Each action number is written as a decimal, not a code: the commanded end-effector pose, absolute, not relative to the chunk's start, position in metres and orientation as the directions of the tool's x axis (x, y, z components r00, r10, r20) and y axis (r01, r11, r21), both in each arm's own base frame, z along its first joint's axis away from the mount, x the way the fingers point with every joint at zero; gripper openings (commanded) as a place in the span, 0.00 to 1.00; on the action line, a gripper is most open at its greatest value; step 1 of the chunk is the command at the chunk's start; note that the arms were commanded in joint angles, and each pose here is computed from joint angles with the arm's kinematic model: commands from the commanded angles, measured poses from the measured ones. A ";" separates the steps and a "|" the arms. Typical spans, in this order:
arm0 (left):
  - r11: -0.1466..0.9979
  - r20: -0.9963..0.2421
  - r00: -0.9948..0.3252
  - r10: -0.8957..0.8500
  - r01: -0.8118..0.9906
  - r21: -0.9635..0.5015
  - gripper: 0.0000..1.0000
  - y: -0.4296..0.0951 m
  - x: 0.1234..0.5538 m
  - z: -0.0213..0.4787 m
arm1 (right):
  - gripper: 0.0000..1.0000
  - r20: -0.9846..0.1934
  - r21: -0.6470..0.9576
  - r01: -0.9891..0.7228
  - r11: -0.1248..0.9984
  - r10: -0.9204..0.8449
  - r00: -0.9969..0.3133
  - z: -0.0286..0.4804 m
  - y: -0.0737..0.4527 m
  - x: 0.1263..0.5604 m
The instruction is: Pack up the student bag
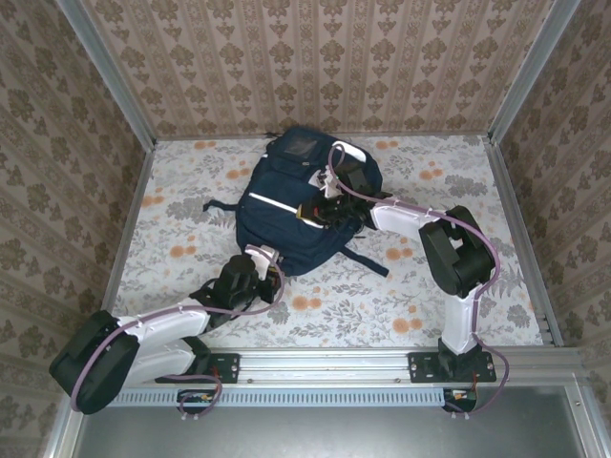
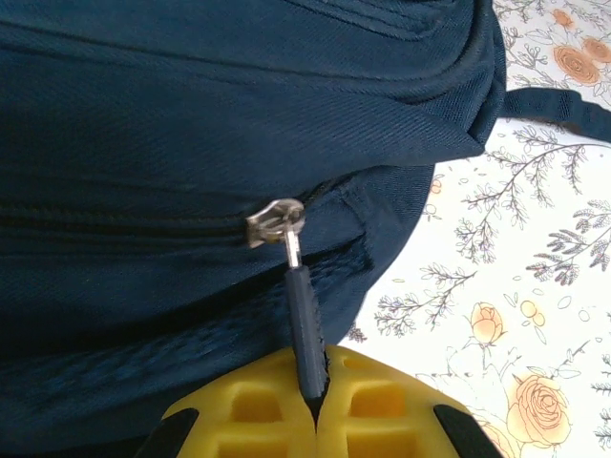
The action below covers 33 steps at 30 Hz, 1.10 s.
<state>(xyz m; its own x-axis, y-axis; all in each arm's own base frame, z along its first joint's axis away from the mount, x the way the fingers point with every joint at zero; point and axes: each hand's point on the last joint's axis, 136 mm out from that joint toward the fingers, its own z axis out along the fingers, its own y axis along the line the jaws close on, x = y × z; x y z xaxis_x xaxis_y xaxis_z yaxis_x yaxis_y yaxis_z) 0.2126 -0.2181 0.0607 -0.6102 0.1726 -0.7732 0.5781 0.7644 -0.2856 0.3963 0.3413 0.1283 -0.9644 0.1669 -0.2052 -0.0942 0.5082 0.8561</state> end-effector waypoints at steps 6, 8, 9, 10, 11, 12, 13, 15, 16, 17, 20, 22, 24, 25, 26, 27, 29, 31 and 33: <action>0.704 -0.779 -0.598 0.188 0.635 -0.318 0.00 -0.233 0.206 0.064 | 0.00 -0.160 0.923 -0.040 0.384 0.286 -0.945 0.190 0.365 0.408; 0.701 -0.777 -0.601 0.188 0.636 -0.322 0.00 -0.235 0.206 0.063 | 0.00 -0.141 0.932 -0.020 0.363 0.311 -0.940 0.193 0.365 0.412; 0.699 -0.776 -0.602 0.188 0.637 -0.324 0.00 -0.235 0.205 0.063 | 0.00 -0.129 0.935 -0.007 0.355 0.321 -0.938 0.193 0.366 0.414; 0.699 -0.776 -0.603 0.187 0.636 -0.326 0.00 -0.235 0.206 0.062 | 0.00 -0.117 0.938 0.007 0.347 0.336 -0.935 0.193 0.365 0.416; 0.698 -0.775 -0.604 0.188 0.637 -0.327 0.00 -0.236 0.205 0.062 | 0.00 -0.106 0.943 0.017 0.333 0.348 -0.932 0.195 0.366 0.418; 0.698 -0.773 -0.606 0.187 0.636 -0.330 0.00 -0.236 0.205 0.061 | 0.00 -0.094 0.946 0.028 0.323 0.356 -0.930 0.195 0.367 0.419; 0.697 -0.773 -0.606 0.188 0.637 -0.330 0.00 -0.236 0.205 0.060 | 0.00 -0.080 0.949 0.040 0.312 0.363 -0.928 0.195 0.368 0.420; 0.695 -0.772 -0.607 0.190 0.638 -0.332 0.00 -0.237 0.205 0.059 | 0.00 -0.055 0.956 0.058 0.288 0.371 -0.927 0.196 0.371 0.422; 0.694 -0.769 -0.610 0.191 0.638 -0.333 0.00 -0.238 0.205 0.058 | 0.00 -0.040 0.960 0.067 0.273 0.369 -0.929 0.197 0.374 0.423; 0.691 -0.770 -0.609 0.190 0.640 -0.335 0.00 -0.239 0.206 0.059 | 0.00 -0.027 0.962 0.076 0.262 0.369 -0.929 0.198 0.376 0.424; 0.683 -0.771 -0.608 0.188 0.645 -0.342 0.00 -0.242 0.206 0.059 | 0.00 -0.020 0.961 0.086 0.263 0.374 -0.927 0.199 0.380 0.423; 0.673 -0.773 -0.607 0.186 0.651 -0.350 0.00 -0.245 0.206 0.060 | 0.00 -0.020 0.959 0.090 0.270 0.379 -0.925 0.198 0.382 0.422; 0.661 -0.774 -0.605 0.188 0.661 -0.356 0.00 -0.248 0.205 0.061 | 0.00 -0.018 0.961 0.088 0.262 0.378 -0.926 0.200 0.386 0.422; 0.653 -0.773 -0.605 0.191 0.666 -0.361 0.00 -0.250 0.204 0.061 | 0.00 -0.015 0.961 0.090 0.260 0.375 -0.927 0.200 0.388 0.422; 0.646 -0.773 -0.605 0.194 0.672 -0.363 0.00 -0.253 0.204 0.062 | 0.00 -0.011 0.961 0.094 0.260 0.377 -0.926 0.200 0.389 0.423; 0.641 -0.771 -0.606 0.196 0.675 -0.367 0.00 -0.254 0.204 0.062 | 0.00 -0.013 0.960 0.095 0.262 0.382 -0.924 0.200 0.390 0.424; 0.633 -0.772 -0.604 0.199 0.680 -0.370 0.00 -0.257 0.204 0.062 | 0.00 -0.017 0.957 0.098 0.272 0.390 -0.921 0.198 0.391 0.425; 0.630 -0.771 -0.604 0.202 0.683 -0.370 0.00 -0.259 0.204 0.062 | 0.00 -0.019 0.956 0.098 0.276 0.394 -0.919 0.196 0.392 0.425; 0.634 -0.769 -0.606 0.204 0.680 -0.368 0.00 -0.258 0.204 0.061 | 0.00 -0.025 0.951 0.100 0.294 0.393 -0.919 0.191 0.392 0.425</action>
<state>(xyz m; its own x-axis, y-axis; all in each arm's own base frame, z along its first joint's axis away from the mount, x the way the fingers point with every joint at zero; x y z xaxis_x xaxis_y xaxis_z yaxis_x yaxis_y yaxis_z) 0.2000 -0.2460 0.0453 -0.6374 0.2207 -0.7383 0.6492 0.6698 -0.3603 0.4121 0.3859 0.1701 -0.9323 0.3613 0.0142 0.1415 0.3286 0.9338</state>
